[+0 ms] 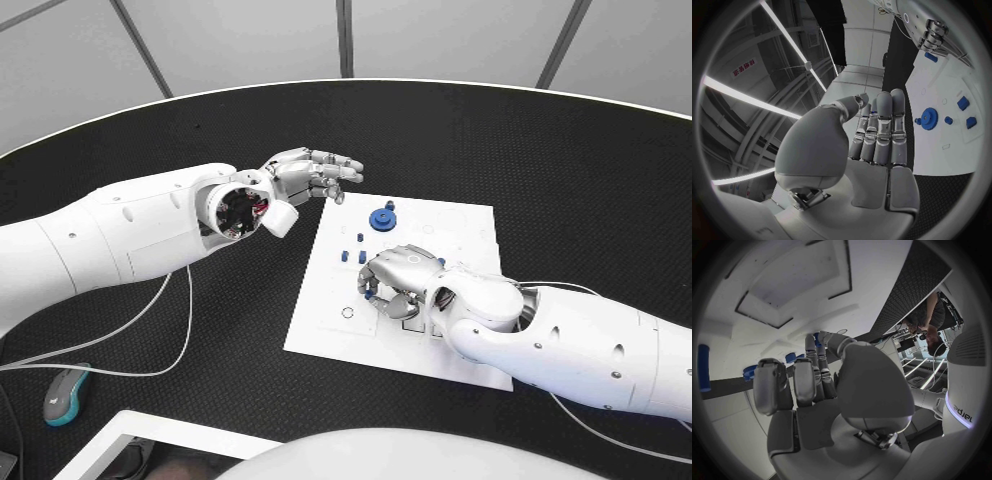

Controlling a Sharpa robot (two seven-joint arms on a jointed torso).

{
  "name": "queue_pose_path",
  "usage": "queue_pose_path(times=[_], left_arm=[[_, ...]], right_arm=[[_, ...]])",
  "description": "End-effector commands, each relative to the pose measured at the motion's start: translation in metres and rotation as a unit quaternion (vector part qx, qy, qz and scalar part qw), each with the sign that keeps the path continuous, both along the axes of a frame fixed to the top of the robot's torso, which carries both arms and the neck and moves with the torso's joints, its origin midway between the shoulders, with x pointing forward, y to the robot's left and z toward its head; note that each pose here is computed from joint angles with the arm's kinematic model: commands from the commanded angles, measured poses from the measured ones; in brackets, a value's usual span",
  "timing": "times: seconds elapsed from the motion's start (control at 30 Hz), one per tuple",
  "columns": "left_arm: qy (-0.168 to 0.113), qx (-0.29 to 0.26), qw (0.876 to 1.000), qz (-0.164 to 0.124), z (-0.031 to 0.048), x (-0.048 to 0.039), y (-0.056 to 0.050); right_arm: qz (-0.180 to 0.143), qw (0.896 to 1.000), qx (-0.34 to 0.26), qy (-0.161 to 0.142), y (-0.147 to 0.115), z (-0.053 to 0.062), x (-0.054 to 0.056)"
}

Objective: Assemble the parts on the task board

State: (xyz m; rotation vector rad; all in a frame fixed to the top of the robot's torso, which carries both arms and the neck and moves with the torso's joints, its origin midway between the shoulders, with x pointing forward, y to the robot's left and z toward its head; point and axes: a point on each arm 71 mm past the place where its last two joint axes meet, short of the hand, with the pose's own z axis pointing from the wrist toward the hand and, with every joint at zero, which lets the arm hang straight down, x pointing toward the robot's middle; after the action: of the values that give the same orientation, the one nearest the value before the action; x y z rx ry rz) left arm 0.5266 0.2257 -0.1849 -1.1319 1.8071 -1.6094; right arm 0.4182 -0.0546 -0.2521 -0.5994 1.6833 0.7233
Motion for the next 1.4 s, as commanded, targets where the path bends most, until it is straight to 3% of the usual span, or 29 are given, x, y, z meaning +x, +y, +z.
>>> queue_pose_path(times=[0.03, 0.53, 0.87, 1.0, 1.17, 1.4], left_arm=[[0.000, 0.000, 1.000, 0.001, -0.0001, 0.0001, 0.001], [0.001, 0.002, 1.000, 0.003, -0.0002, 0.0003, 0.003], [0.001, 0.002, 1.000, 0.004, -0.0005, 0.0009, 0.005], [0.001, 0.002, 1.000, 0.004, -0.0006, 0.0010, 0.005], [0.000, 0.002, 1.000, 0.005, -0.0007, 0.0012, 0.006], [0.000, 0.002, 1.000, 0.005, -0.0008, 0.0014, 0.006]], right_arm=[[0.000, 1.000, -0.001, 0.001, -0.001, 0.000, 0.000], [-0.009, 1.000, 0.017, -0.009, -0.015, 0.006, -0.005], [-0.040, 0.997, 0.053, -0.033, -0.045, 0.027, -0.013], [-0.061, 0.996, 0.056, -0.046, -0.061, 0.042, -0.008], [-0.098, 0.993, 0.041, -0.054, -0.089, 0.060, 0.006], [-0.127, 0.991, 0.009, -0.052, -0.111, 0.064, 0.021]])
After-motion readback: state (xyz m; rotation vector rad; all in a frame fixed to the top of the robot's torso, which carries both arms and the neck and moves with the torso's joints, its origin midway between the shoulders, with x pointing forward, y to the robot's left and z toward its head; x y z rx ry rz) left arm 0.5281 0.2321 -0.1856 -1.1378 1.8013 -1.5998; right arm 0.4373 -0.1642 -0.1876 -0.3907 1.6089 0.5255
